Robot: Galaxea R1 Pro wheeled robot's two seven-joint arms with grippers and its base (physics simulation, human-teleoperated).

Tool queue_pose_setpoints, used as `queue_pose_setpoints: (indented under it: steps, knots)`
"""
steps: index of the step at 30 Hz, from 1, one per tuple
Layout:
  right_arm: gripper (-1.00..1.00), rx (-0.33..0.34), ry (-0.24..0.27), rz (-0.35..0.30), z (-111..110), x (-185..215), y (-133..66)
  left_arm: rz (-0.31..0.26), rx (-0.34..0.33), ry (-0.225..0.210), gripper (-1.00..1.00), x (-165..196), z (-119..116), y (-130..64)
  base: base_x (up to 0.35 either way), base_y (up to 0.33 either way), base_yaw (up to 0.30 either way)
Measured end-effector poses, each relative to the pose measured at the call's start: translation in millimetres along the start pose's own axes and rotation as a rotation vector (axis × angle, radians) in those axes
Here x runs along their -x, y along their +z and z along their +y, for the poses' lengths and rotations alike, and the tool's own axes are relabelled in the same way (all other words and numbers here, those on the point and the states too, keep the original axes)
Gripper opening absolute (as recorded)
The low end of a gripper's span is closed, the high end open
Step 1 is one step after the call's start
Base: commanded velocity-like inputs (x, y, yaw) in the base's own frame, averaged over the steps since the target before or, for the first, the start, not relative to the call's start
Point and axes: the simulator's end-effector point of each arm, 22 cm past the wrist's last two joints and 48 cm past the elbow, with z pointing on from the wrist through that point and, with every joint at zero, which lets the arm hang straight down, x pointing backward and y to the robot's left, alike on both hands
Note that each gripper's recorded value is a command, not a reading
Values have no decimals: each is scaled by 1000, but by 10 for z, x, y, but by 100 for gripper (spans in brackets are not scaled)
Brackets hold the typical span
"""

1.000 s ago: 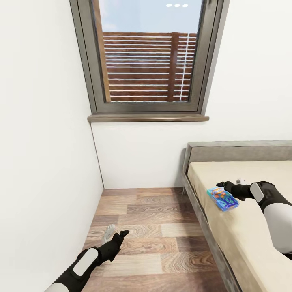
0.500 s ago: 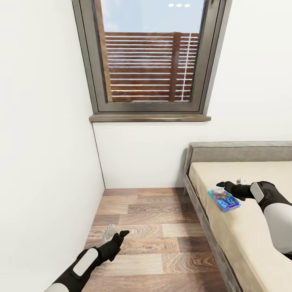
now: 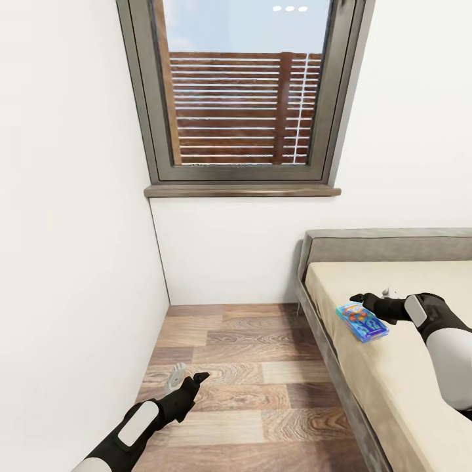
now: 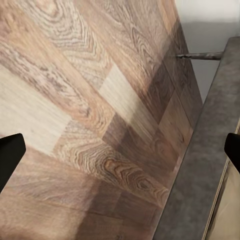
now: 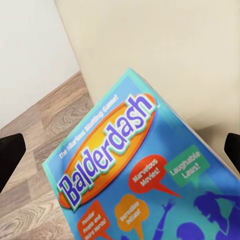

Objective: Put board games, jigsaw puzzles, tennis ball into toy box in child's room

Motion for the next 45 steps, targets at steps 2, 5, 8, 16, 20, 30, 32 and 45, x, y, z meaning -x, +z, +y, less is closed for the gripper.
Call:
queue_pose_setpoints:
  steps: [2, 5, 8, 16, 20, 30, 32, 45]
  knots:
    - [100, 0, 0, 0, 0, 0, 0, 0, 0, 0, 100, 0, 0, 0, 0, 0, 1]
    - [100, 0, 0, 0, -1, 1, 0, 0, 0, 0, 100, 0, 0, 0, 0, 0, 0]
    - [100, 0, 0, 0, -1, 1, 0, 0, 0, 0, 100, 0, 0, 0, 0, 0, 0]
    - [100, -3, -1, -7, -20, 32, -17, 0, 0, 1, 100, -3, -1, 1, 0, 0, 0]
    - [100, -13, -4, -28, -82, 139, -77, 1, -1, 1, 100, -10, -5, 3, 0, 0, 0]
    - [100, -95, -23, -187, -718, 804, -669, 18, 3, 40, 100, -87, -26, 23, 0, 0, 0]
    - [100, -85, -27, -235, -818, 924, -836, 24, 1, 50, 100, -124, -48, 34, 0, 0, 0]
    - [100, -57, -49, -221, -708, 736, -762, 6, -46, 89, 100, -88, -254, 37, 0, 0, 0]
